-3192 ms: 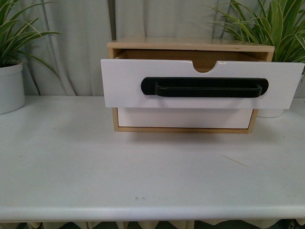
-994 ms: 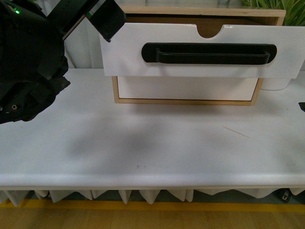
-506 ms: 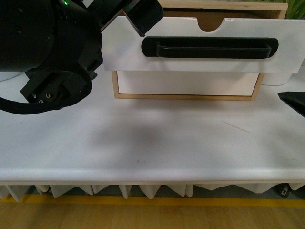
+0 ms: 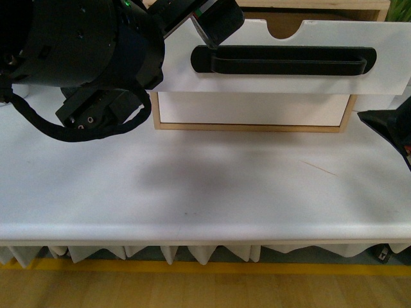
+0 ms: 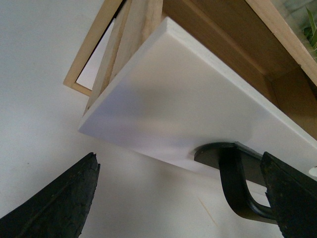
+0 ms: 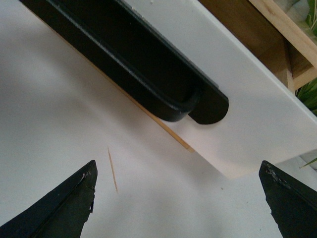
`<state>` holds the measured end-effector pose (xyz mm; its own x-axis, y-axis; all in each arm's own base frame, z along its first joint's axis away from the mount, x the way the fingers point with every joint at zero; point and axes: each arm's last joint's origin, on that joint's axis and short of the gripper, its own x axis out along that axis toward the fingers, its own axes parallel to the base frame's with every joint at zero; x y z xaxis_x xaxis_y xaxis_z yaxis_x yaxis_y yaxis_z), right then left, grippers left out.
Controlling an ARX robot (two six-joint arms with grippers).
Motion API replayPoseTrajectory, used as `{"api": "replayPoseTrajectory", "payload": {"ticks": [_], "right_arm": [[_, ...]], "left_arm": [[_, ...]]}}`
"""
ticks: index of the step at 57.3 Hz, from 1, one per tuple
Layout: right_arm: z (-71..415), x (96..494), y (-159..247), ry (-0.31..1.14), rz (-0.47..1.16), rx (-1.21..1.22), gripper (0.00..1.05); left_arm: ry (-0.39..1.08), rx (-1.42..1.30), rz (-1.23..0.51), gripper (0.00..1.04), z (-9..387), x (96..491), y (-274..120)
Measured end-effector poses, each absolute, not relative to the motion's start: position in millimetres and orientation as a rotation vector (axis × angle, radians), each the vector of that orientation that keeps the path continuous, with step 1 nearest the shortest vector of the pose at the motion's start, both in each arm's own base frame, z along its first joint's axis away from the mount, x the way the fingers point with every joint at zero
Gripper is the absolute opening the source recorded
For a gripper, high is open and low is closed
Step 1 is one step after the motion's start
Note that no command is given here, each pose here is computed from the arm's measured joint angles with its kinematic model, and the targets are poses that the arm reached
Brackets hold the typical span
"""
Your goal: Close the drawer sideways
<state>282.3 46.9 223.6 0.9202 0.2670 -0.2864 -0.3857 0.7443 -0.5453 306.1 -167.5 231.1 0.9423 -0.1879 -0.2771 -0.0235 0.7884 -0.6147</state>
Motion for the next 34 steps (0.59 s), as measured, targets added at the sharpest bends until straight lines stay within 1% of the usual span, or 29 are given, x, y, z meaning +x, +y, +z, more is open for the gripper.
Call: {"api": "replayPoseTrajectory", "payload": {"ticks": [22,34], "right_arm": [[228,310,60,0.189,0.389,-0.638,0.96],[224,316,67,0.203,0.404,-0.632,0.96]], "left_arm": [[0.344,-0.649,-0.088,0.99,230,310,-169],[0.343,-0.647,-0.085,0.99,231,313,-169]]}}
